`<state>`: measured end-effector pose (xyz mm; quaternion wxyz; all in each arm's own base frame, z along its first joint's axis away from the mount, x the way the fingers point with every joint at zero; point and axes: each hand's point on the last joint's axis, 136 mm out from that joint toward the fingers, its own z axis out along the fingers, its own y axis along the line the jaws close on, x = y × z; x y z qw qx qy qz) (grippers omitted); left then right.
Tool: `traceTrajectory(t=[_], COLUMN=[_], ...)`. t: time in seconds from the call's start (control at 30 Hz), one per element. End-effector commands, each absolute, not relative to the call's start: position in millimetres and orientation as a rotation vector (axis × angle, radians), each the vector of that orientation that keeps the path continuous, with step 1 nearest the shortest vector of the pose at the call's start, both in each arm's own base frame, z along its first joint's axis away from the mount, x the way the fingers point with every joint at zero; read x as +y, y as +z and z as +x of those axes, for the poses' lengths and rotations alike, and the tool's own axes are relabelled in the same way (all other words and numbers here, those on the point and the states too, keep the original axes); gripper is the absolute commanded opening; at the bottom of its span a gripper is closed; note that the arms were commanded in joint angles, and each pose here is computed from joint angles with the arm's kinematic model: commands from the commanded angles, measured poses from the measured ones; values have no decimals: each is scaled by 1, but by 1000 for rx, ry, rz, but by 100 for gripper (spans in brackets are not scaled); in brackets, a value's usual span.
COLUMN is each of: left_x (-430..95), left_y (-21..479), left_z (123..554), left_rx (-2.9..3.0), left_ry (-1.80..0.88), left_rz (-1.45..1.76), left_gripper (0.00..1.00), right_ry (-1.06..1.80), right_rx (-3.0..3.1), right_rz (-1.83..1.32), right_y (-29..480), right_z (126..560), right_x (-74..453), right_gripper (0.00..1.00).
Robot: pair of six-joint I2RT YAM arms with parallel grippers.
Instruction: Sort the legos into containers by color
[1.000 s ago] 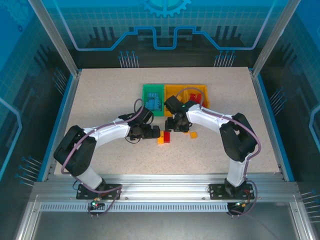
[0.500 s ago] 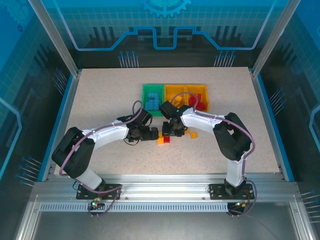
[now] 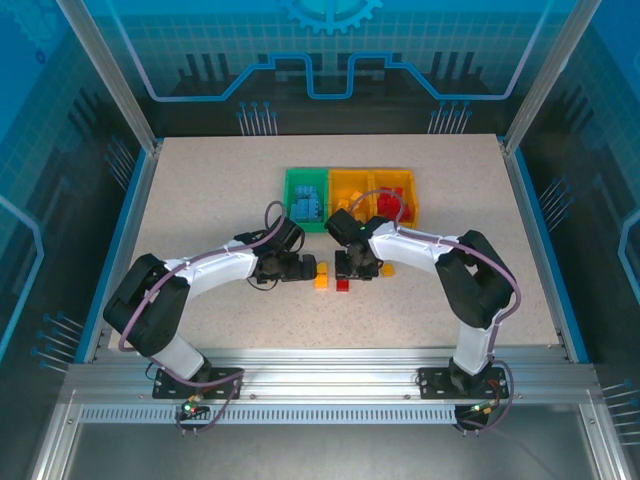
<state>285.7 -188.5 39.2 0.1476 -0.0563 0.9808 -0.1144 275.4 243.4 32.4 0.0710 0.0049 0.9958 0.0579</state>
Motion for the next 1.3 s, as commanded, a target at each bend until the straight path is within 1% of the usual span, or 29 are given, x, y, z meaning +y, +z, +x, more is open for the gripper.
traceTrajectory(t=[0.0,0.3,0.73,0.83,0.97,1.13,1.27], left_x=[-184,-183,-181,-181,-182,-184,-186], left_y=[43,41,43,44,43,42,43], left_z=[283,281,280,280,281,283,285], left_rx=[2813,2816,2812,2812,2811,2817,2815], left_ry=[-320,-323,-308,-310,-310,-314,-315], left_rz=[-193,-198,-182,-183,-183,-176,-172], left_gripper=[99,99,99,99,99,99,99], right_ry=[129,163,21,18,55,77,141], right_rx=[2996,2957,3059,3069,3031,2964,2899], right_rz=[17,21,-12,-16,-13,-40,-29], right_y=[41,56,7,4,20,54,86], right_z=[265,256,250,248,251,261,278], right_x=[236,249,247,247,247,244,240], right_gripper=[40,44,46,40,30,25,24])
